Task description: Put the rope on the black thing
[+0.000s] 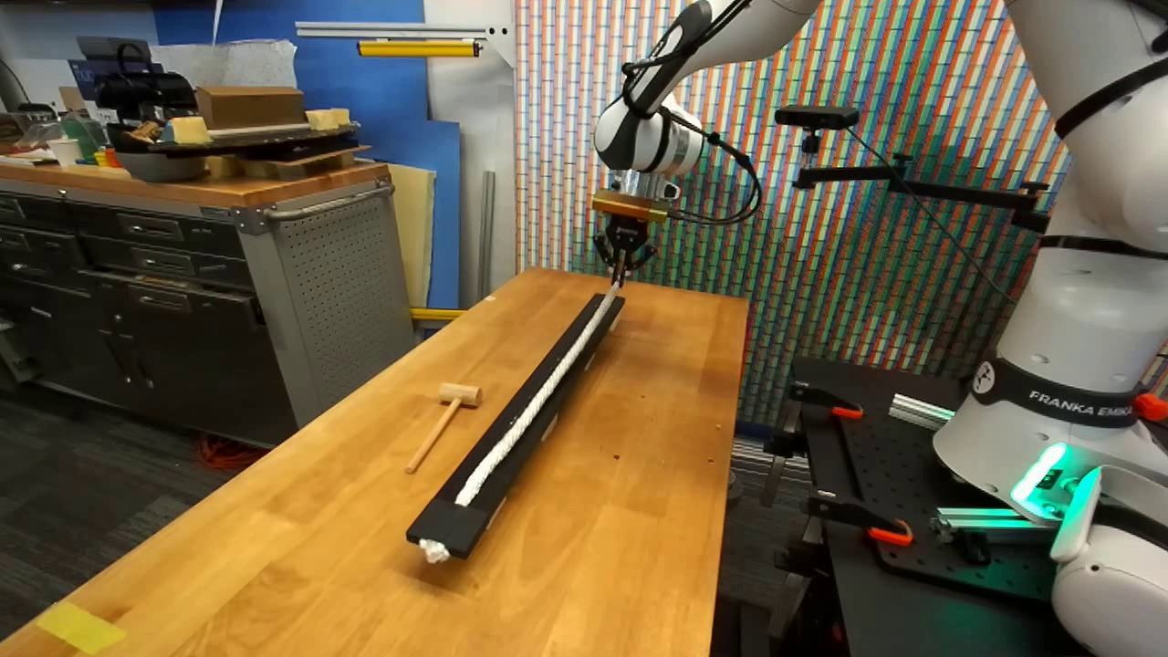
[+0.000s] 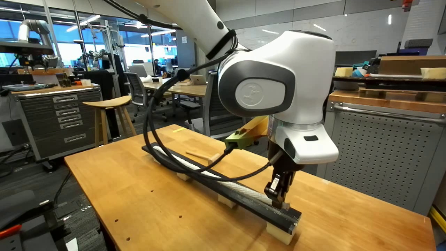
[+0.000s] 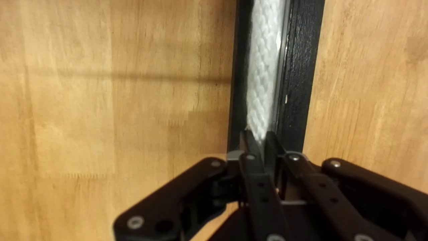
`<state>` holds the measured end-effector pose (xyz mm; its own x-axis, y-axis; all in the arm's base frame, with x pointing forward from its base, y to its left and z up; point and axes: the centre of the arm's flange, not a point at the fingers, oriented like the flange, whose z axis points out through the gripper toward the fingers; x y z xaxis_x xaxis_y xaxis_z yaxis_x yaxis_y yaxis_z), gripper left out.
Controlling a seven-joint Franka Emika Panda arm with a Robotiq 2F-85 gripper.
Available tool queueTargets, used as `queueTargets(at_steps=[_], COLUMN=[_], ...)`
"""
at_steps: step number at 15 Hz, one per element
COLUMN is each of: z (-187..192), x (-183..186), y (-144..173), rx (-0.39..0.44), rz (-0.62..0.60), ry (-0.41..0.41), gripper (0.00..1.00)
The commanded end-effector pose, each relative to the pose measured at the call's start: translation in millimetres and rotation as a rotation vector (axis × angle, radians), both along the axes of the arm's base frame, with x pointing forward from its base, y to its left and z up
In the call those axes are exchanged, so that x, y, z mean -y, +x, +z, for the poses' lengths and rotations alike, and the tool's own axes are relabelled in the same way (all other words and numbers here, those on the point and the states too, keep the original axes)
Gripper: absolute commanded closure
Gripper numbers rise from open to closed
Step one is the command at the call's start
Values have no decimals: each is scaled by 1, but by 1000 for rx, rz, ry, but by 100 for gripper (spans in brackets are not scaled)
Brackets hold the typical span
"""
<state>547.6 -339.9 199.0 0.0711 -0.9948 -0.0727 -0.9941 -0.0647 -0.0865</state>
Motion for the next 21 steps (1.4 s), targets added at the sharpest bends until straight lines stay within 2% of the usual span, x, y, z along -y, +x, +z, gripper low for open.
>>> queueTargets(at_steps=[1,8,14,21], z=[-1,-4,-10,-11], x=[15,15,16,16], y=[15,18,21,27], rx=[-4,-24,-26,-2], rz=[-11,2,6,31], ry=[-66,-90,-81,-77], gripper=[97,97,97,97])
